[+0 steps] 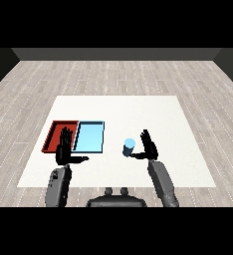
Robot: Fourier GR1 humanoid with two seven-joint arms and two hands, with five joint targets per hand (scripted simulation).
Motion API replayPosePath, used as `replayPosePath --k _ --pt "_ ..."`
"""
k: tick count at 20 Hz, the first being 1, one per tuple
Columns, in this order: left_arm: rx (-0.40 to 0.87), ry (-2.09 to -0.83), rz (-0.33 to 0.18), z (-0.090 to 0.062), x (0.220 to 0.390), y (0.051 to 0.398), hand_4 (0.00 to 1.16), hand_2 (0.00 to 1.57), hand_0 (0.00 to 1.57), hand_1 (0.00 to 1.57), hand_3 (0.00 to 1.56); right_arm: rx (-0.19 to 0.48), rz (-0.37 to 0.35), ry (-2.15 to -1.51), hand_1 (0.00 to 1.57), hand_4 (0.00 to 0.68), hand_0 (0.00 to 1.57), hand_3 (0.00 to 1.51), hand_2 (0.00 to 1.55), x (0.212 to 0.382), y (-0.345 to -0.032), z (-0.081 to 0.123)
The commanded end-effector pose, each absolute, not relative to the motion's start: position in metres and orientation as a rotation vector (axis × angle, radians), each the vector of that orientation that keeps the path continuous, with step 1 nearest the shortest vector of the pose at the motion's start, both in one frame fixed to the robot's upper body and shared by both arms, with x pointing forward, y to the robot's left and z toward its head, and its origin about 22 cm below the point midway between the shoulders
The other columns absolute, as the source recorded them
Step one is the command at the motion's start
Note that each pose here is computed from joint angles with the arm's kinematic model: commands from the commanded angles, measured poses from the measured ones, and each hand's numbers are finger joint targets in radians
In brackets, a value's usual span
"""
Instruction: Pick the blue can and put it in the blue box
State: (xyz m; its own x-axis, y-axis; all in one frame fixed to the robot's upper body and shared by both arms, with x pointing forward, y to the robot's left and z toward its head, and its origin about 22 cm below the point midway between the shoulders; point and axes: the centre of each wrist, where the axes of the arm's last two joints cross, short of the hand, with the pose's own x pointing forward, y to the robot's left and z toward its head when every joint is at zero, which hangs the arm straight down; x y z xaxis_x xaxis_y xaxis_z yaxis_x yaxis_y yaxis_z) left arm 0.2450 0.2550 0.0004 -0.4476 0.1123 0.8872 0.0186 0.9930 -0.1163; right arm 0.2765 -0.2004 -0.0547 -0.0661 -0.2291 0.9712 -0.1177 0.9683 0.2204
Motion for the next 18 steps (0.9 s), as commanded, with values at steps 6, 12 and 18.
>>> replayPosePath --k 6,12,18 --pt "-0.067 -2.046 0.089 0.0 0.252 0.251 0.0 0.0 0.0 0.0 0.0 0.306 -0.11 -1.626 0.0 0.0 0.0 0.0 0.0 0.279 -0.185 -0.076" --pt "-0.111 -2.033 0.112 0.002 0.226 0.246 0.0 0.0 0.0 0.0 0.0 0.314 -0.077 -1.627 0.0 0.0 0.0 0.0 0.0 0.295 -0.168 -0.061" --pt "-0.055 -2.038 0.094 -0.003 0.241 0.255 0.0 0.0 0.0 0.0 0.0 0.317 -0.084 -1.616 0.0 0.0 0.0 0.0 0.0 0.288 -0.176 -0.062"
